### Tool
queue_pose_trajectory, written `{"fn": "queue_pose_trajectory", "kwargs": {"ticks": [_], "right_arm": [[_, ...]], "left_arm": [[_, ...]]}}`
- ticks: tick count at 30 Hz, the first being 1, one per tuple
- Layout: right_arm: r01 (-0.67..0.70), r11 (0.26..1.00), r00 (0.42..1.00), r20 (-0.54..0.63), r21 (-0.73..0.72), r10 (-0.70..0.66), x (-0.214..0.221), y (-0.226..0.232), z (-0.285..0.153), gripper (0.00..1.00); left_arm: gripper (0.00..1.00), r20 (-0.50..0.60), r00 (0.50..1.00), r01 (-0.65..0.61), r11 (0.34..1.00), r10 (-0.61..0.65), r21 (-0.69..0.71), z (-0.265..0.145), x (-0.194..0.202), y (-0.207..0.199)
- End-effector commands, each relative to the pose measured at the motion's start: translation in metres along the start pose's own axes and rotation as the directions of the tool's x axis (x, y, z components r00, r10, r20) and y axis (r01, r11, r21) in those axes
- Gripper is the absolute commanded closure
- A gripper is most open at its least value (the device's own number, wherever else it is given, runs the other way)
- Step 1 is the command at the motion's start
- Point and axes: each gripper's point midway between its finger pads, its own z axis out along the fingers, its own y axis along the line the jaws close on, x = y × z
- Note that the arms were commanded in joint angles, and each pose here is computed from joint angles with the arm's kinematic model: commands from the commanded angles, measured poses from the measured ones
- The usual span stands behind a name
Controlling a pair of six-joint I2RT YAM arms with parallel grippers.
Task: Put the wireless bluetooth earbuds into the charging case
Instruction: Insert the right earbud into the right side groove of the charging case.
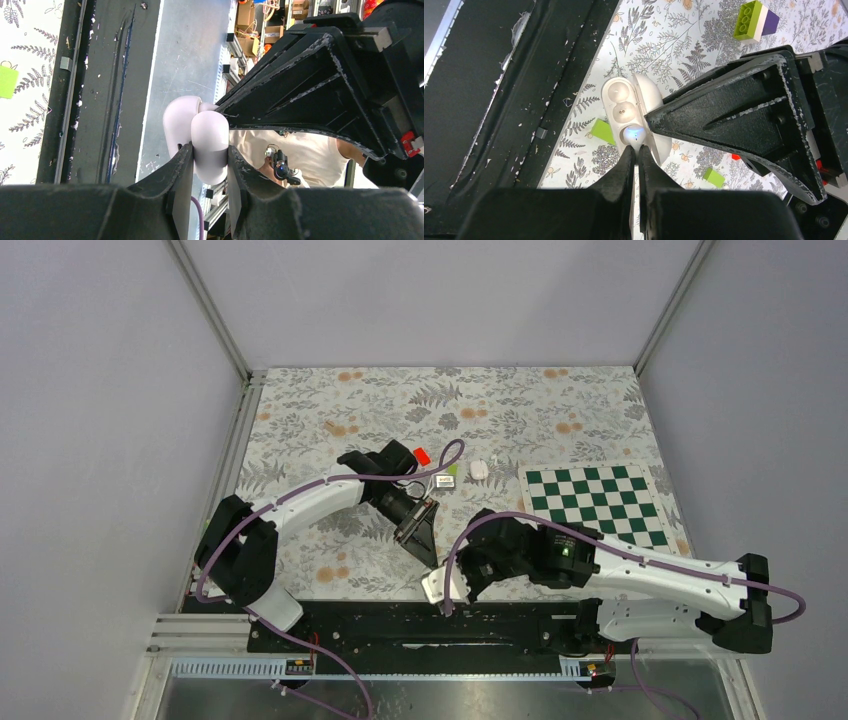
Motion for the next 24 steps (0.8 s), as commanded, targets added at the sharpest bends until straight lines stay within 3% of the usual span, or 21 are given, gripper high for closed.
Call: {"fn": "queue_pose_trajectory", "kwargs": {"ticks": [1,7,11,18,24], "right_arm": [[0.04,0.999,0.999,-0.023,0.006,-0.04,-0.0043,-0.004,-0.0021,1.0],[0.042,0.999,0.998,-0.038,0.022,-0.041,-0.0047,-0.0067,0.0,1.0],[0.043,0.998,0.998,-0.041,0.041,-0.041,-0.0055,-0.0086,-0.002,0.83],[0.032,0.998,0.999,-0.033,0.052,-0.031,-0.0063,-0.0076,-0.0035,0.81],[0.023,0.998,1.0,-0.021,0.062,-0.021,-0.0092,-0.0087,-0.0039,0.71]], "left_arm": [[1.0,0.003,0.998,-0.058,0.997,0.058,0.051,-0.0005,-0.0051,-0.013],[1.0,0.003,0.998,-0.061,0.997,0.061,0.051,-0.0004,-0.0044,-0.0134],[1.0,0.001,0.998,-0.059,0.997,0.059,0.05,-0.0001,-0.0037,-0.0123],[1.0,0.001,0.998,-0.06,0.997,0.06,0.05,0.0003,-0.0041,-0.0118],[1.0,-0.002,0.998,-0.055,0.997,0.055,0.048,0.0008,-0.0033,-0.0099]]}}
